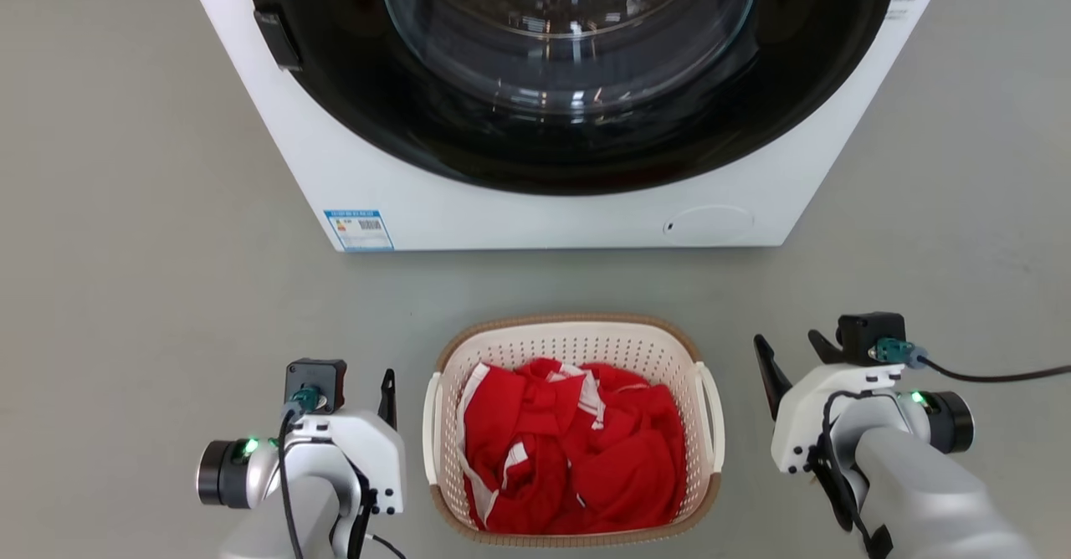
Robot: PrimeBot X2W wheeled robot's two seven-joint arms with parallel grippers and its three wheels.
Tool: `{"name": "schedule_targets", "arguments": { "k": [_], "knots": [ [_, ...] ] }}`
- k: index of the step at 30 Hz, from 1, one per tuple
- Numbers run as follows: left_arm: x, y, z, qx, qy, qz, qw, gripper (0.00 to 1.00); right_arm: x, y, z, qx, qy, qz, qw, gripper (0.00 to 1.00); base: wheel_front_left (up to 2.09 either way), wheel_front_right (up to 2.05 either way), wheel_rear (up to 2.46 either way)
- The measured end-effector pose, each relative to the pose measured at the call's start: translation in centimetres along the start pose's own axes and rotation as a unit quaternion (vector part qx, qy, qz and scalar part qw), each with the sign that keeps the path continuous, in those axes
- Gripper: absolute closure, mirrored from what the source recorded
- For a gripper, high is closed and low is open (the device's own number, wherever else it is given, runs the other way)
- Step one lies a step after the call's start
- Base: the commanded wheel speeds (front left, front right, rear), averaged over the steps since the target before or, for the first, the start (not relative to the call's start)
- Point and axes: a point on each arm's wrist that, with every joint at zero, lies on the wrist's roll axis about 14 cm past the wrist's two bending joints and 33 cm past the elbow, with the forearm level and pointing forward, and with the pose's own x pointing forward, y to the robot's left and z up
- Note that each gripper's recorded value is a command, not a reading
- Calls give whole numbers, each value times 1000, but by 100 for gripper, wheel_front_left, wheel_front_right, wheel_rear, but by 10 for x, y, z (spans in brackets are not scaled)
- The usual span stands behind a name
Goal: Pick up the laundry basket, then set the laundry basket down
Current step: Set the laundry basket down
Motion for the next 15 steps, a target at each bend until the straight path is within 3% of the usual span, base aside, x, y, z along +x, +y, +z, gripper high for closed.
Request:
{"name": "schedule_targets", "arguments": {
  "k": [6, 15],
  "knots": [
    [-11, -1, 22, -7, -46, 3, 999, 0, -11, 3, 17, -5, -30, -1, 1000, 0, 0, 0, 0],
    [-25, 2, 58, -14, -125, 13, 992, 0, -20, 12, 82, -10, -137, 14, 990, 0, 0, 0, 0]
  ]
}}
